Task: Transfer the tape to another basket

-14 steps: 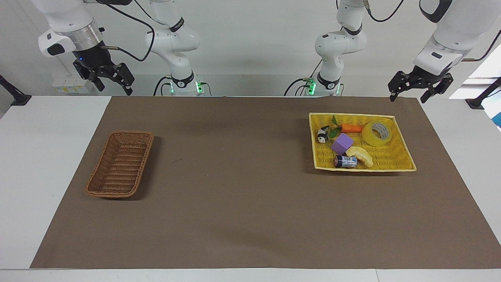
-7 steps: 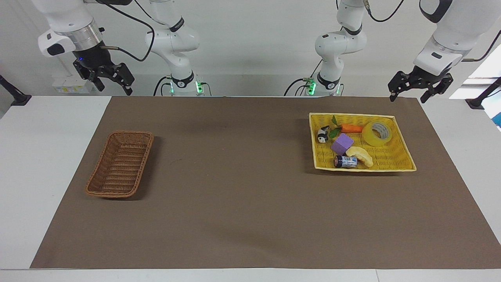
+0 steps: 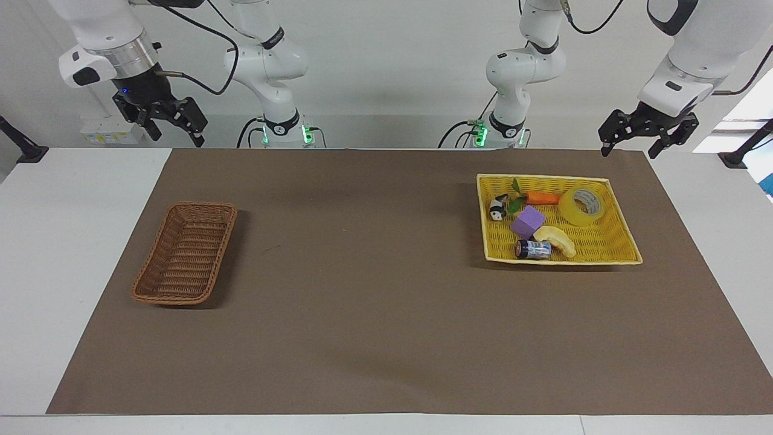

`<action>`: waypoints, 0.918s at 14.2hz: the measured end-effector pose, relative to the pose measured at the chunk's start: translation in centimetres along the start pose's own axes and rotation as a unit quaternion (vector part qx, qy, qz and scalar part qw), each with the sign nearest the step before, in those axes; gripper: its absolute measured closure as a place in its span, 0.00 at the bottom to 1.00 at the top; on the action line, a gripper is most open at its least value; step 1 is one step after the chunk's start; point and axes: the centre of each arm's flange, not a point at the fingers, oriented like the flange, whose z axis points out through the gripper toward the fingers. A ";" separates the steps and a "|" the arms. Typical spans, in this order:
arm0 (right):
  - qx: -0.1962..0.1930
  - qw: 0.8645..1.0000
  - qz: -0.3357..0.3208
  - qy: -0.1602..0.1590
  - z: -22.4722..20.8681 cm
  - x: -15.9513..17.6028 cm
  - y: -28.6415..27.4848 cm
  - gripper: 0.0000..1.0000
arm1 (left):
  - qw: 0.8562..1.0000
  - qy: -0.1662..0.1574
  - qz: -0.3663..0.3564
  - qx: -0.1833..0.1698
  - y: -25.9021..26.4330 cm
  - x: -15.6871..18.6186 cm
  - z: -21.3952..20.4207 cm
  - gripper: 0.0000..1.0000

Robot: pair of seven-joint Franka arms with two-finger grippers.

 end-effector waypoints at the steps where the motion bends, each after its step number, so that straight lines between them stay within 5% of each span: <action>1: 0.000 1.000 0.000 0.000 0.0 0.0 0.0 0.00 | 1.000 -0.001 0.000 0.000 0.0 0.0 0.0 0.00; 13: 0.000 1.000 0.000 0.000 0.0 0.0 0.0 0.00 | 1.000 -0.013 -0.021 0.001 0.3 -1.1 0.8 0.00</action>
